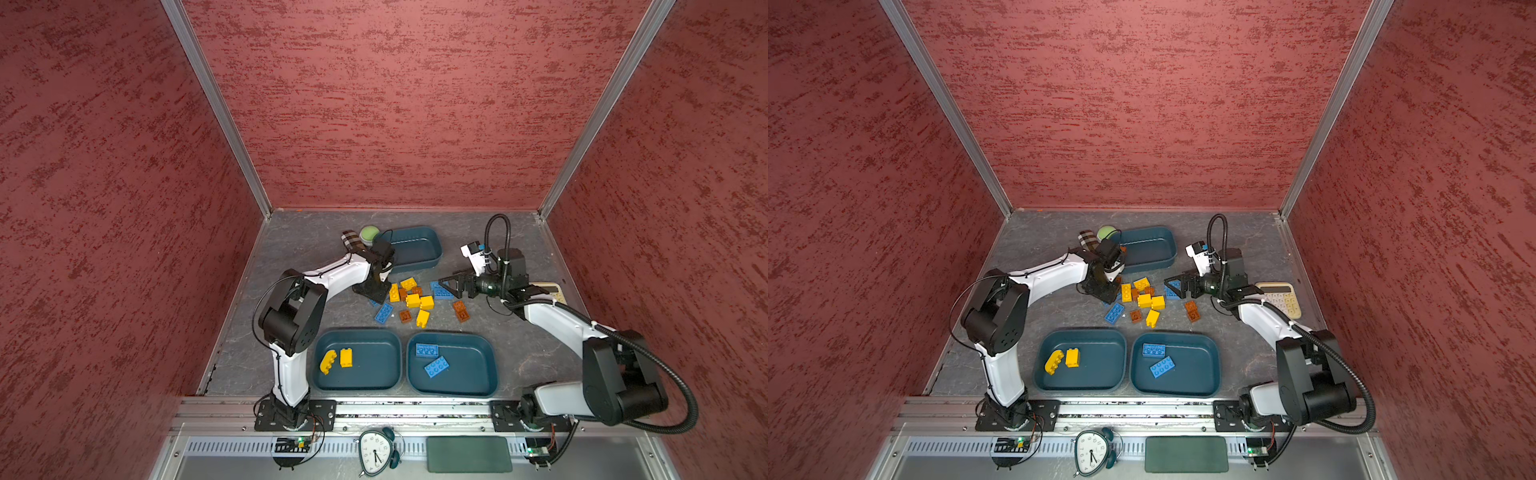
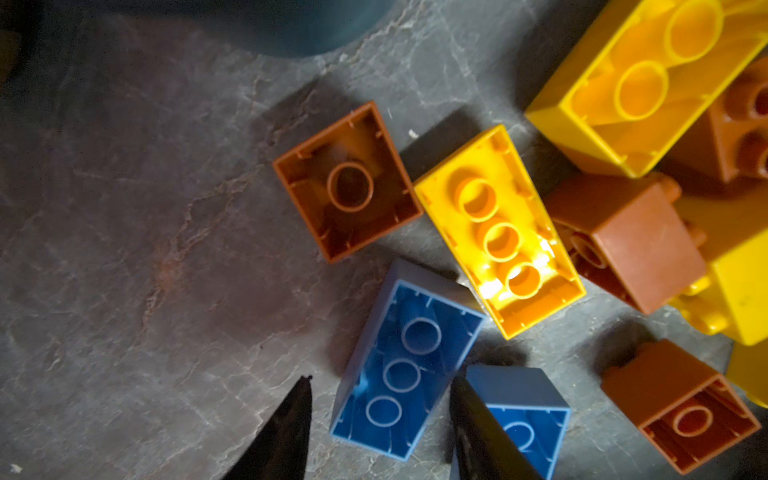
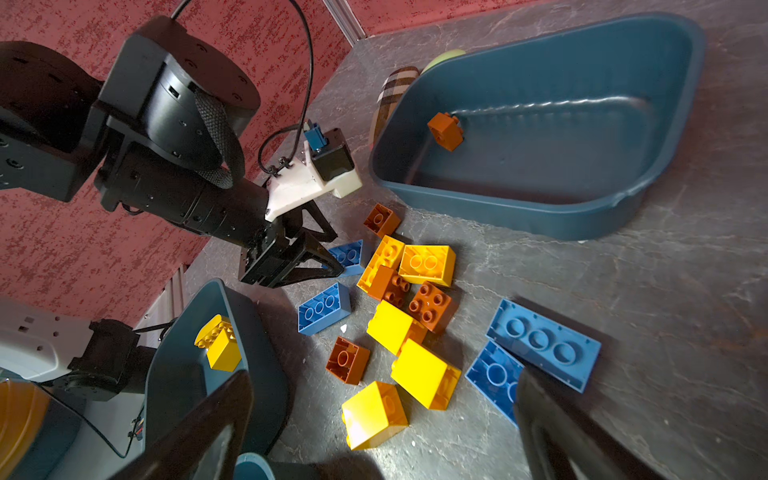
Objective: Sort the legos into containers by color
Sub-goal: 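Lower the left gripper and grasp another long blue brick, then carry the blue brick with the left gripper into the blue-brick bin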
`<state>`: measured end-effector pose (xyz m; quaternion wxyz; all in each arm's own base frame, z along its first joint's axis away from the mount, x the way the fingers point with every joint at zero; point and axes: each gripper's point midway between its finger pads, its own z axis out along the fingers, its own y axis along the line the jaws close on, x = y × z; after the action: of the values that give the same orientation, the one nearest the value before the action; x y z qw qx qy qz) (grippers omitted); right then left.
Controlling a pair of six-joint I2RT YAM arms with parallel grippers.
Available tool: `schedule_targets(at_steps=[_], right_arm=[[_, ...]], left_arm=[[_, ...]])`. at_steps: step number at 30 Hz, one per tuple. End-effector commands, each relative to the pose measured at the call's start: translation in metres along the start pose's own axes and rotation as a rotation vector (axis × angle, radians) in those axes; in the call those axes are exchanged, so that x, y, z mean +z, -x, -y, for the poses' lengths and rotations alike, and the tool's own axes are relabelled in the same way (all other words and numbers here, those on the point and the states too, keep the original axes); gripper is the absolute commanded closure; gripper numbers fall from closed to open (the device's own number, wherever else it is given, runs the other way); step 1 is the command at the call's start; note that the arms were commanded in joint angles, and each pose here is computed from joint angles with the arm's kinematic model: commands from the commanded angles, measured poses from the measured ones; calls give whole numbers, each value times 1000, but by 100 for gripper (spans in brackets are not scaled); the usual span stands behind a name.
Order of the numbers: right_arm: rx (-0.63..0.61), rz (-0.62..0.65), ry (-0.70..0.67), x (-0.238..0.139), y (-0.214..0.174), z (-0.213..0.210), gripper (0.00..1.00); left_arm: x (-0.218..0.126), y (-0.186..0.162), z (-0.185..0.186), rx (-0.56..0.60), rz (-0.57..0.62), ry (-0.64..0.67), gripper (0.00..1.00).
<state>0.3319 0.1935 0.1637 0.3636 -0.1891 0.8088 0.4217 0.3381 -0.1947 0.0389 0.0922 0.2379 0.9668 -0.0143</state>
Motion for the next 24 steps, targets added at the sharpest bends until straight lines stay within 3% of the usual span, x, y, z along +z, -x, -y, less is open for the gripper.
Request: schedule_targets(at_steps=[1, 8, 24], right_arm=[[-18, 17, 14, 0, 2, -1, 1], [-18, 18, 17, 0, 1, -1, 1], [-25, 38, 19, -2, 4, -4, 1]], left_arm=[[9, -2, 1, 18, -24, 6, 46], [12, 0, 1, 5, -36, 9, 50], [3, -7, 6, -4, -70, 5, 77]])
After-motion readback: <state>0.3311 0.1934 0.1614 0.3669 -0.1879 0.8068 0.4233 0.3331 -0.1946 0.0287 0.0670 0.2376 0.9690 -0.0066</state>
